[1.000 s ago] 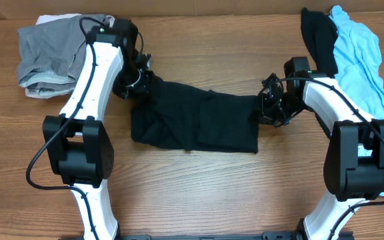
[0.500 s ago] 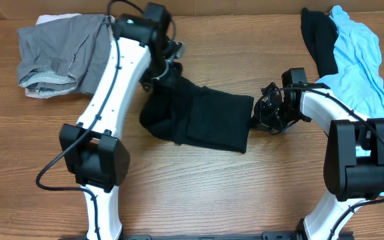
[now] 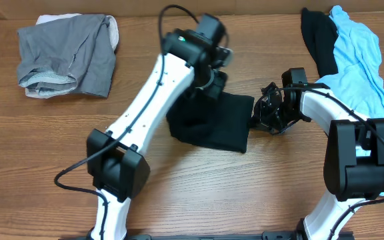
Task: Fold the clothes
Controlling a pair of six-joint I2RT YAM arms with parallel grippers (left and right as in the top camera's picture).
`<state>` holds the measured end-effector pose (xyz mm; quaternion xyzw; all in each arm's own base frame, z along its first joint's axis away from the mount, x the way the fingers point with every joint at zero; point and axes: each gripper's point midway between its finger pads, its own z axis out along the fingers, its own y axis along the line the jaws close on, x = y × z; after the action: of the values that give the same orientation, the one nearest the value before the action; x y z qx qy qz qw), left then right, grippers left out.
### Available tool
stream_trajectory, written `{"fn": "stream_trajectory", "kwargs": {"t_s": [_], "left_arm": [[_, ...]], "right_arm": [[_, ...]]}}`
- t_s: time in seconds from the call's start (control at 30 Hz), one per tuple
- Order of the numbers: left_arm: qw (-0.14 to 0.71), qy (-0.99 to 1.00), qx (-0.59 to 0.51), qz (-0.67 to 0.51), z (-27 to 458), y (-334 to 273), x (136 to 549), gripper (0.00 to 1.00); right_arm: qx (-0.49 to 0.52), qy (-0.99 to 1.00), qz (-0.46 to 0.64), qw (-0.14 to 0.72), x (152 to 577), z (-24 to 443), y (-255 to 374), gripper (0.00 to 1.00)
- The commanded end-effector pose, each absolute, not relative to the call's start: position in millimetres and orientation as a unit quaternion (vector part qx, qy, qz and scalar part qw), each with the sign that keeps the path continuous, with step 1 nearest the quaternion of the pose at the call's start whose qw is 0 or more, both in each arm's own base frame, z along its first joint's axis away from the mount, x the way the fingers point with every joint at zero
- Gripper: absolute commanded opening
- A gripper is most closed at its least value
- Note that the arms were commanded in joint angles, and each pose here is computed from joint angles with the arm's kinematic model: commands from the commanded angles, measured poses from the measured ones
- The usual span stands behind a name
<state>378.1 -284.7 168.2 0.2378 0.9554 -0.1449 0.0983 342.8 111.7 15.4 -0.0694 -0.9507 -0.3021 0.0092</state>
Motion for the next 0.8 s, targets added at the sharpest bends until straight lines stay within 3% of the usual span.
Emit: {"fn": "stream_trajectory", "kwargs": {"t_s": [0.0,0.33,0.63,0.7,0.73,0.77], "left_arm": [[0.109,0.949,0.242,-0.170,176,-315,367,0.04],[0.103,0.951,0.228,-0.179,156,-345,358,0.05],[0.094,0.951,0.220,-0.196,144,-355,361,0.06],[0.096,0.950,0.220,-0.200,145,-358,361,0.18],[0.097,0.949,0.222,-0.201,146,-359,361,0.40],[0.096,0.948,0.224,-0.206,146,-362,359,0.68]], "right_arm": [[-0.069,-0.948,-0.310,0.007,343,19,115,0.04],[-0.074,-0.942,-0.327,-0.007,352,26,114,0.04],[-0.113,-0.914,-0.367,-0.130,411,138,53,0.04],[-0.123,-0.910,-0.363,-0.157,418,167,33,0.04],[-0.129,-0.908,-0.360,-0.171,421,181,23,0.04],[-0.136,-0.906,-0.356,-0.187,423,198,10,0.05]]}}
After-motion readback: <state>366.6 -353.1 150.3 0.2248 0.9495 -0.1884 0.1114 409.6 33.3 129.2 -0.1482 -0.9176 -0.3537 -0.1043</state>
